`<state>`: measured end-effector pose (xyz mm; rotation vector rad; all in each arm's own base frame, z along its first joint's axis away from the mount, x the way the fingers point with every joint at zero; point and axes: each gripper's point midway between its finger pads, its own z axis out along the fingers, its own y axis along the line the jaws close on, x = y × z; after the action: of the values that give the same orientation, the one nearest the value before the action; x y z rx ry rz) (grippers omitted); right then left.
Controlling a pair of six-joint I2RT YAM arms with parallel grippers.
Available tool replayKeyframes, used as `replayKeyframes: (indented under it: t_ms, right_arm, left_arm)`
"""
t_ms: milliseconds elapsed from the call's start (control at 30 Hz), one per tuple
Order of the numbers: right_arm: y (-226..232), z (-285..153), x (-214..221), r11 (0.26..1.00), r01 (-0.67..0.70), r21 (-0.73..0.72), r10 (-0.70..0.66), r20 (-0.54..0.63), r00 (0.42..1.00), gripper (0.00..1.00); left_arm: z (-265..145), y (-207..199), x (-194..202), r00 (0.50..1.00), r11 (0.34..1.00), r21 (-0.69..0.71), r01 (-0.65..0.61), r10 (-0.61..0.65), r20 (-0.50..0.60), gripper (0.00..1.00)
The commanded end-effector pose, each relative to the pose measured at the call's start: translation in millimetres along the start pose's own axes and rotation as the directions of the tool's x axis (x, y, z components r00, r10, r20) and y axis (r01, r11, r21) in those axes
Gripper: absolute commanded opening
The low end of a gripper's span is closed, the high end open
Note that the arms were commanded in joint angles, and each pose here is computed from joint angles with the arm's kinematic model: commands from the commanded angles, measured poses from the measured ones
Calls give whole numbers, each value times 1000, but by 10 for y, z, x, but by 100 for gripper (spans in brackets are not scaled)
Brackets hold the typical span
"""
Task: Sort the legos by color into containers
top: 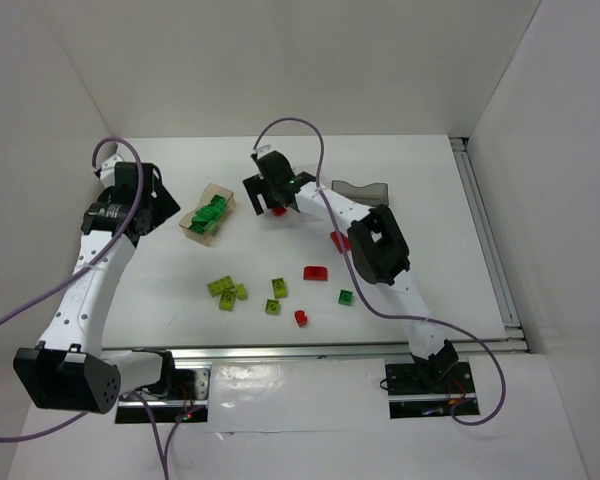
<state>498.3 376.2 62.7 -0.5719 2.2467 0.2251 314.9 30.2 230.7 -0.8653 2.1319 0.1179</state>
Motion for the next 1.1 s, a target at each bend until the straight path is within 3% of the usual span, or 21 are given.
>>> replayKeyframes:
  t_ms: [0, 167, 233, 267, 400, 500, 733, 1067]
  right_arm:
    - [20, 89, -97, 1000, 15, 16, -16, 40, 999, 94]
    - [77, 156, 0, 1000, 22, 12, -23, 35, 999, 84]
    - [134, 161, 24, 1000, 28, 5, -29, 35, 999, 75]
    - [170, 153, 28, 999, 34, 10, -34, 37, 999, 65]
    - [273, -279, -480, 1000, 31, -2, -30, 181, 983, 42]
    - [285, -654, -770, 1000, 17, -13, -12, 274, 962, 34]
    - [-39, -1015, -867, 995, -31, 96, -1, 312, 950, 34]
    - [-835, -926, -491, 957, -137, 255, 73, 245, 967, 36]
  left_arm:
    - [-21, -1, 19, 1000, 999, 31, -21, 21, -8, 92]
    - [18, -7, 105, 999, 999, 39, -16, 18, -31, 91]
    - [22, -24, 85, 1000, 999, 44, -13, 14, -23, 91]
    - [42, -40, 111, 999, 999, 48, -16, 17, -36, 91]
    - [63, -54, 136, 999, 999, 51, -18, 21, -49, 91]
    - [74, -87, 171, 998, 997, 70, -17, 21, -61, 90]
    - [107, -117, 222, 997, 997, 80, -10, 16, -81, 90]
    - [177, -186, 400, 989, 994, 103, -40, 54, -135, 91]
